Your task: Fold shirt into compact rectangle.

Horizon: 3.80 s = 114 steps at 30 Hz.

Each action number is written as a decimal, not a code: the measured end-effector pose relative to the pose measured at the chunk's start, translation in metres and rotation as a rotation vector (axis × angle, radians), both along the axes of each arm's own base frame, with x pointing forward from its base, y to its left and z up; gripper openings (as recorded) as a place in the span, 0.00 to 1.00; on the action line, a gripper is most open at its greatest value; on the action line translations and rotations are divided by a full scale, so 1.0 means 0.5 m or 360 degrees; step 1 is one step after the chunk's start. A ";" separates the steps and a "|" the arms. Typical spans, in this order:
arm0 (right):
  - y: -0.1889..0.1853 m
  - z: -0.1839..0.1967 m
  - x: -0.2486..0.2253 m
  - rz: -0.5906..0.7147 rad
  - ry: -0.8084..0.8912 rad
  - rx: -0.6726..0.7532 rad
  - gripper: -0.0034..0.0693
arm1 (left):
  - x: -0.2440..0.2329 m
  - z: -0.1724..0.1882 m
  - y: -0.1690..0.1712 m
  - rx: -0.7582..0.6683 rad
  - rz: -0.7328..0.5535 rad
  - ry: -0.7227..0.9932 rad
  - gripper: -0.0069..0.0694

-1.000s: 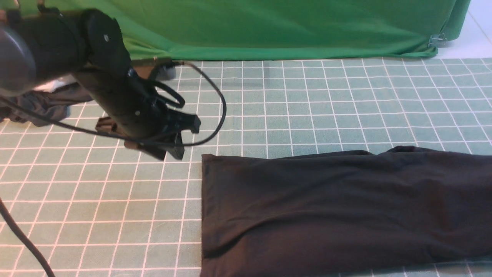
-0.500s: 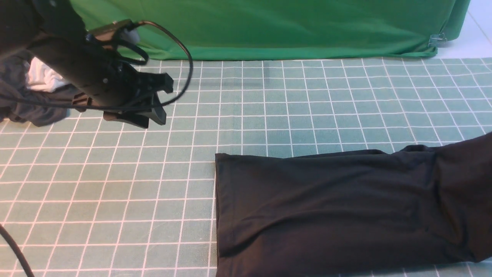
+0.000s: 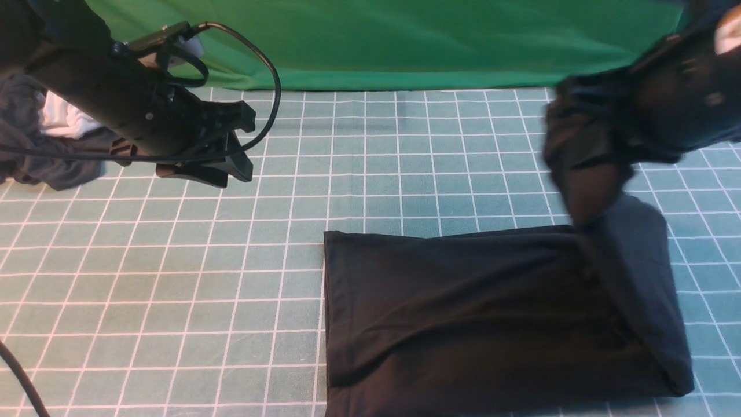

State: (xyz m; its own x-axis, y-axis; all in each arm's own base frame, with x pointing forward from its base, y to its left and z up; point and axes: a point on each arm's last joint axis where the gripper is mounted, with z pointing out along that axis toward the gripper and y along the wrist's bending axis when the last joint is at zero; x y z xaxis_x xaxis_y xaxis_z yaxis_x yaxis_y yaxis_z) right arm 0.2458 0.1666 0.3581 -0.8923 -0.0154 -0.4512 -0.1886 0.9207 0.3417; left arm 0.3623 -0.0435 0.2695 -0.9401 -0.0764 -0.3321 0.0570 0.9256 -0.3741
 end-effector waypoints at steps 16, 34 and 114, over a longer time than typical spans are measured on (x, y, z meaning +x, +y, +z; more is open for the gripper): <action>0.236 -0.183 -0.006 0.0282 0.0173 0.0017 0.56 | 0.001 0.000 0.000 -0.0004 0.0002 -0.0005 0.38; -0.072 0.106 -0.124 0.0513 -0.0377 -0.0209 0.09 | 0.001 0.001 -0.001 -0.0008 0.0001 -0.0006 0.39; -0.336 -0.337 -0.380 -0.0454 -0.1516 -0.0515 0.23 | -0.033 0.045 -0.007 -0.0043 -0.0092 -0.0023 0.11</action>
